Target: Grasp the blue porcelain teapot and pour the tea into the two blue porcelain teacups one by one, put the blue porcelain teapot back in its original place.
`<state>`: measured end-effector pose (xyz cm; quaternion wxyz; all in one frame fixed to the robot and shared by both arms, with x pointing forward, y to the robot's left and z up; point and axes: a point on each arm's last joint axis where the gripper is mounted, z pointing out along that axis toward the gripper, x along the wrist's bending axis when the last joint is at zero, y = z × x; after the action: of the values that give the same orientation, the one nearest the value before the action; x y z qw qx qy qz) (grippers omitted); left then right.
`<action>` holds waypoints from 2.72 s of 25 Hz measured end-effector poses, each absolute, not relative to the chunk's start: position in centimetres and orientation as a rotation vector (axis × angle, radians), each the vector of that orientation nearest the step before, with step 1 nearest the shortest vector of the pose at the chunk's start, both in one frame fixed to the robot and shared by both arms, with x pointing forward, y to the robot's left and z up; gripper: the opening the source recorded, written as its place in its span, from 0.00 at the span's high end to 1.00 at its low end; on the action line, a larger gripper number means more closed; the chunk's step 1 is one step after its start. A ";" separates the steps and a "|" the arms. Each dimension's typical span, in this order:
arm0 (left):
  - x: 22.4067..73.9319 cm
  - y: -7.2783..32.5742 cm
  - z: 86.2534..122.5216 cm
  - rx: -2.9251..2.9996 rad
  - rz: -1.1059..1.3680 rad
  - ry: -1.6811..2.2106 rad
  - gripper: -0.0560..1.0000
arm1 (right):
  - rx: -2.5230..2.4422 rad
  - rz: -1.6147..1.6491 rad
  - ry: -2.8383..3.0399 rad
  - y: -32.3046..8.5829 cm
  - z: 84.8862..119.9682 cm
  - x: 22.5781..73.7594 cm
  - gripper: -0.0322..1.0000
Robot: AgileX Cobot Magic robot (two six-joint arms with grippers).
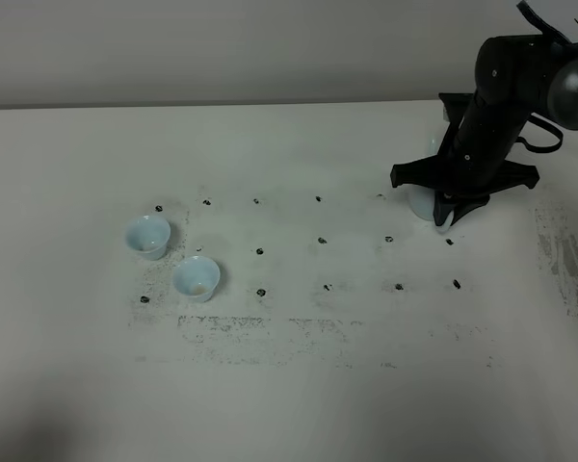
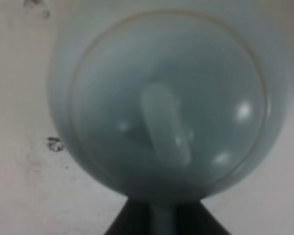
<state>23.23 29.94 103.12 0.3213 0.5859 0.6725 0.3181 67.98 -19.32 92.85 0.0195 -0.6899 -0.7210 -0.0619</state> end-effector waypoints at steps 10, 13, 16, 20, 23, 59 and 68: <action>23.2 29.9 103.1 1.539 0.835 1.767 0.24 | -2.104 -0.196 -2.277 -19.3 92.9 68.0 0.92; 23.2 29.9 103.1 1.539 0.835 1.767 0.24 | -2.099 -0.202 -2.285 -19.3 92.9 68.0 0.92; 23.2 29.9 103.1 1.539 0.835 1.767 0.24 | -2.100 -0.215 -2.290 -19.3 92.9 68.1 0.92; 23.2 29.9 103.1 1.539 0.835 1.767 0.24 | -2.102 -0.223 -2.294 -19.3 92.9 68.2 0.92; 23.2 29.9 103.1 1.539 0.835 1.767 0.24 | -2.110 -0.236 -2.318 -19.4 93.3 68.3 0.92; 23.2 29.9 103.1 1.539 0.835 1.767 0.24 | -1.158 -0.619 -3.086 -10.4 107.0 67.0 0.92; 23.2 29.9 103.1 1.539 0.835 1.767 0.24 | -0.723 -0.488 -3.279 -4.5 104.0 66.3 0.92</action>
<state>23.23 29.94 103.12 0.3213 0.5859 0.6725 0.3181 66.27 -4.45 103.97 -0.1255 -0.2114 -0.9587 -0.1428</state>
